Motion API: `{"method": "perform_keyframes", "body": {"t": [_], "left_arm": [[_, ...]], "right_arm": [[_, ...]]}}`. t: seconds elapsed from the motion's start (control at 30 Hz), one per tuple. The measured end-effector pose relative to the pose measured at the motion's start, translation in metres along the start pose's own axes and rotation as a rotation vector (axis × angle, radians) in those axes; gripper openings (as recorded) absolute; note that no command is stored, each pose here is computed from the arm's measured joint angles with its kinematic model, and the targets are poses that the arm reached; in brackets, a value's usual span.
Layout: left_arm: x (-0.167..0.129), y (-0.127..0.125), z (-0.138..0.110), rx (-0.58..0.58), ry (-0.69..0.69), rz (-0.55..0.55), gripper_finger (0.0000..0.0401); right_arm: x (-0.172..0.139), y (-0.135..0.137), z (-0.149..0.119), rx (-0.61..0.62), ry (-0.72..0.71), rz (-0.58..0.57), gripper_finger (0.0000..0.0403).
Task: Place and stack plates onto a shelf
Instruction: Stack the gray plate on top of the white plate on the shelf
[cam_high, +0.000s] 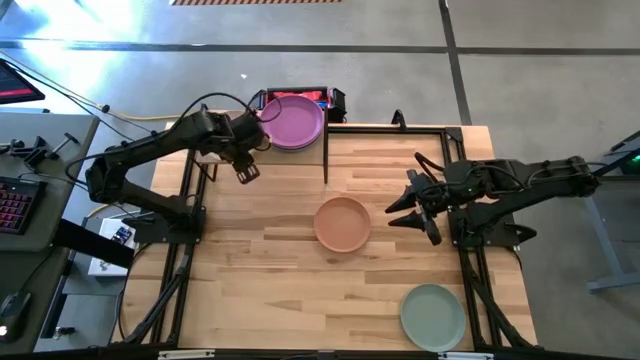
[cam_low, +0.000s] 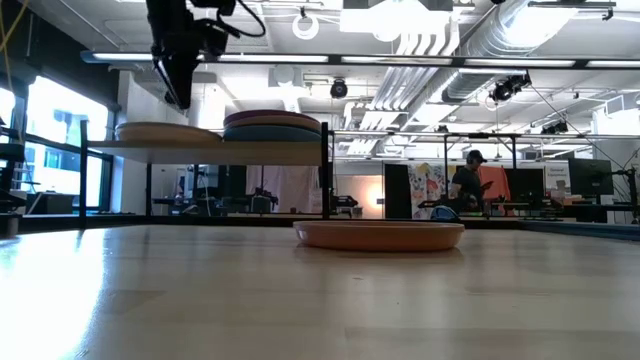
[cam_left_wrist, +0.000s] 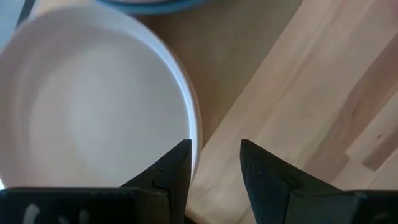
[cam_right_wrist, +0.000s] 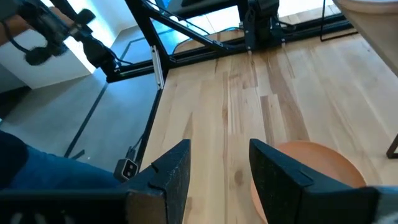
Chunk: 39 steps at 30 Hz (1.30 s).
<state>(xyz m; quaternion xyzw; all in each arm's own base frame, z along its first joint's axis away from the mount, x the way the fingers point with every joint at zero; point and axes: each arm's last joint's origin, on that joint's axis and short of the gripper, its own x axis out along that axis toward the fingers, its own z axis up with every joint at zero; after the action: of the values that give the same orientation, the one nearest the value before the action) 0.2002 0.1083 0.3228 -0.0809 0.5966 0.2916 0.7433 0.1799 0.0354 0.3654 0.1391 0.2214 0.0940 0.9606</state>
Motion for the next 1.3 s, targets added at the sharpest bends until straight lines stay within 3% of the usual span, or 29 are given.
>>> {"method": "perform_keyframes", "body": {"t": [0.13, 0.27, 0.4, 0.57, 0.73, 0.83, 1.03, 1.3], "left_arm": [[-0.014, 0.002, 0.006, -0.056, -0.051, -0.044, 0.0127], [-0.024, -0.002, 0.009, -0.133, -0.077, -0.214, 0.0127], [-0.025, -0.016, 0.01, -0.124, -0.079, -0.366, 0.0127], [-0.027, -0.045, 0.012, -0.049, -0.129, -0.468, 0.0127], [-0.039, -0.073, 0.015, -0.016, -0.221, -0.544, 0.0126], [-0.047, -0.088, 0.017, 0.026, -0.294, -0.593, 0.0126], [-0.058, -0.107, 0.017, 0.073, -0.379, -0.662, 0.0126], [-0.061, -0.113, 0.014, 0.062, -0.37, -0.678, 0.0126]], "right_arm": [[0.004, -0.001, -0.001, 0.029, 0.015, -0.005, 0.0154], [0.015, -0.003, -0.005, 0.12, 0.075, -0.029, 0.0154], [0.033, -0.007, -0.017, 0.24, 0.217, -0.094, 0.0154], [0.052, -0.007, -0.043, 0.342, 0.476, -0.199, 0.0154], [0.066, 0.006, -0.072, 0.247, 0.75, -0.244, 0.0154], [0.076, 0.019, -0.086, 0.161, 0.851, -0.206, 0.0154], [0.091, 0.044, -0.11, 0.012, 0.981, -0.126, 0.0154], [0.102, 0.063, -0.141, -0.147, 1.069, -0.047, 0.0154]]}}
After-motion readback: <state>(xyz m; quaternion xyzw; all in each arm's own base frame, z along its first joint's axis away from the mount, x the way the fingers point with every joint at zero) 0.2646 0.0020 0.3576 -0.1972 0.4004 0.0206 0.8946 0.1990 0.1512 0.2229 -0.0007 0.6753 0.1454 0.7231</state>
